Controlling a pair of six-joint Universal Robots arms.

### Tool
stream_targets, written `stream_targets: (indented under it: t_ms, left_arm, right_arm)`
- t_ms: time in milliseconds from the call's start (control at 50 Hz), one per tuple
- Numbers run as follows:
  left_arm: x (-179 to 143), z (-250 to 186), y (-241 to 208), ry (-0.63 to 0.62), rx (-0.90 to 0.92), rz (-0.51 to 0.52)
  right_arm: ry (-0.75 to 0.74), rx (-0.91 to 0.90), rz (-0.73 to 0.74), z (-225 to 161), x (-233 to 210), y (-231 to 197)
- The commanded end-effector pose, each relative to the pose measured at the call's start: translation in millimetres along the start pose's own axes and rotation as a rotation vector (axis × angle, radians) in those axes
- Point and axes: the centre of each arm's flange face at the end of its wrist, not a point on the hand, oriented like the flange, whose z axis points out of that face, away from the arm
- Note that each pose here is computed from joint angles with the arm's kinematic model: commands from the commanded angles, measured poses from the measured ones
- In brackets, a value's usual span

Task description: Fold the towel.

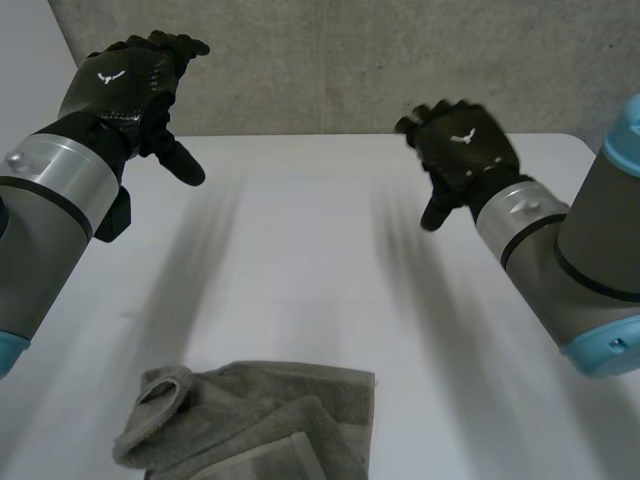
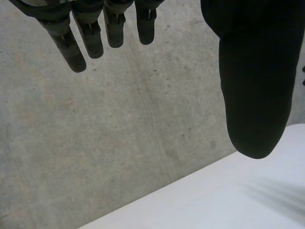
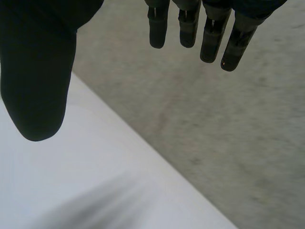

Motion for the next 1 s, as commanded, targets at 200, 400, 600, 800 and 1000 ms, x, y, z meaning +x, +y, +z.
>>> stream_targets:
  t_ms: [200,400,600,800,1000]
  left_arm:
    - [4.8,-29.6,56.1,0.064,-0.281,0.173]
    - [-1.7,-85.5,127.7,0.166,-0.599,0.313]
    - [-4.9,-111.2,149.0,0.188,-0.745,0.322]
    - [5.6,-99.6,136.1,0.238,-0.657,0.325]
    - [30.0,-5.7,24.3,0.152,-0.009,0.311]
  right_arm:
    - [-0.559,-0.321,0.136,-59.2,-99.1,37.1]
    - [-0.741,-0.419,0.169,-88.3,-134.3,64.9]
    - [-0.792,-0.496,0.169,-96.4,-152.2,87.7]
    - [-0.660,-0.201,0.106,-60.0,-137.8,45.6]
    - [-0.126,0.263,-0.017,-3.1,-77.4,-47.2]
